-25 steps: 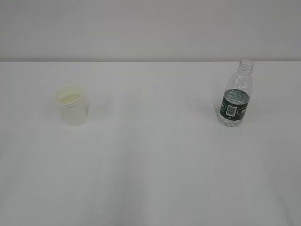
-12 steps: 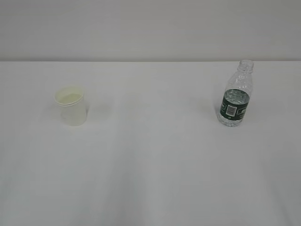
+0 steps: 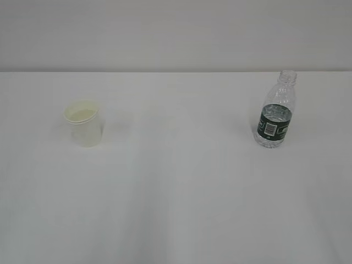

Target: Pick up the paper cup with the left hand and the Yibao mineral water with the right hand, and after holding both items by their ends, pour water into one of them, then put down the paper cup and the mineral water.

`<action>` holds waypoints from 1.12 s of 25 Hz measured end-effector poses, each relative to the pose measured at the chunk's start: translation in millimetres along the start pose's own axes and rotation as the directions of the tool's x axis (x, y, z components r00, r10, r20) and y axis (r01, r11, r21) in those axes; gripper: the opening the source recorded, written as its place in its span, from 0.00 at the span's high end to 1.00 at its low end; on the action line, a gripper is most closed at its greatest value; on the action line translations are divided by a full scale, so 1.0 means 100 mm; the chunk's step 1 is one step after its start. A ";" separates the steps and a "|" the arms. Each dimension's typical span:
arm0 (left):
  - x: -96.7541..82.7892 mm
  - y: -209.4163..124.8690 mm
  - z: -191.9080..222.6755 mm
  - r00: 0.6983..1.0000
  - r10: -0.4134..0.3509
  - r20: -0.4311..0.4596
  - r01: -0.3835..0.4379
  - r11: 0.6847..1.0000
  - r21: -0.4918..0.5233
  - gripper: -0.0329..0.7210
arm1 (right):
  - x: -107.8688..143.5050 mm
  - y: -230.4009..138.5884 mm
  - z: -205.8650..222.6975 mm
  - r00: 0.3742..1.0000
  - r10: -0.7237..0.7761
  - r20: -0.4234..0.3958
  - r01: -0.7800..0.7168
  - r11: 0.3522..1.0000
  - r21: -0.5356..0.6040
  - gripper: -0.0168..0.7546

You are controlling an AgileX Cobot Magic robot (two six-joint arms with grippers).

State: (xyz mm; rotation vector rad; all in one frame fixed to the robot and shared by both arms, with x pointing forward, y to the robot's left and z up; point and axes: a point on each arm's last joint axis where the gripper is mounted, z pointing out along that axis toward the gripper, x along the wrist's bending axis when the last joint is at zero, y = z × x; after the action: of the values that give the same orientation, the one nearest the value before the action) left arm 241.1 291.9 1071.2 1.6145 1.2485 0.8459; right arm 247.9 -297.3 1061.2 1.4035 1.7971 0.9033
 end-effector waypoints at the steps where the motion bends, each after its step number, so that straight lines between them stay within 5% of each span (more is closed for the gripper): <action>1: 0.00 0.00 0.00 1.000 0.006 0.000 -0.006 1.000 -0.002 0.43 | 0.01 -0.01 -0.01 1.000 -0.010 -0.010 0.009 1.000 -0.010 0.22; 10: -0.01 -0.02 -0.06 0.999 0.037 0.000 -0.037 0.998 -0.049 0.43 | 0.05 -0.10 -0.18 0.999 -0.051 -0.019 0.047 0.988 -0.146 0.22; 28: -0.02 -0.03 -0.05 0.999 0.038 0.010 -0.037 0.998 -0.050 0.46 | 0.02 -0.10 -0.18 1.000 -0.008 0.005 0.009 0.989 -0.149 0.22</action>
State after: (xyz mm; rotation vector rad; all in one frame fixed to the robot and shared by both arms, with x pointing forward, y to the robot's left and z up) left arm 235.5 291.5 1070.5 1.6051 1.1839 0.8839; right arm 227.2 -299.0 1062.6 1.3016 1.6945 1.0077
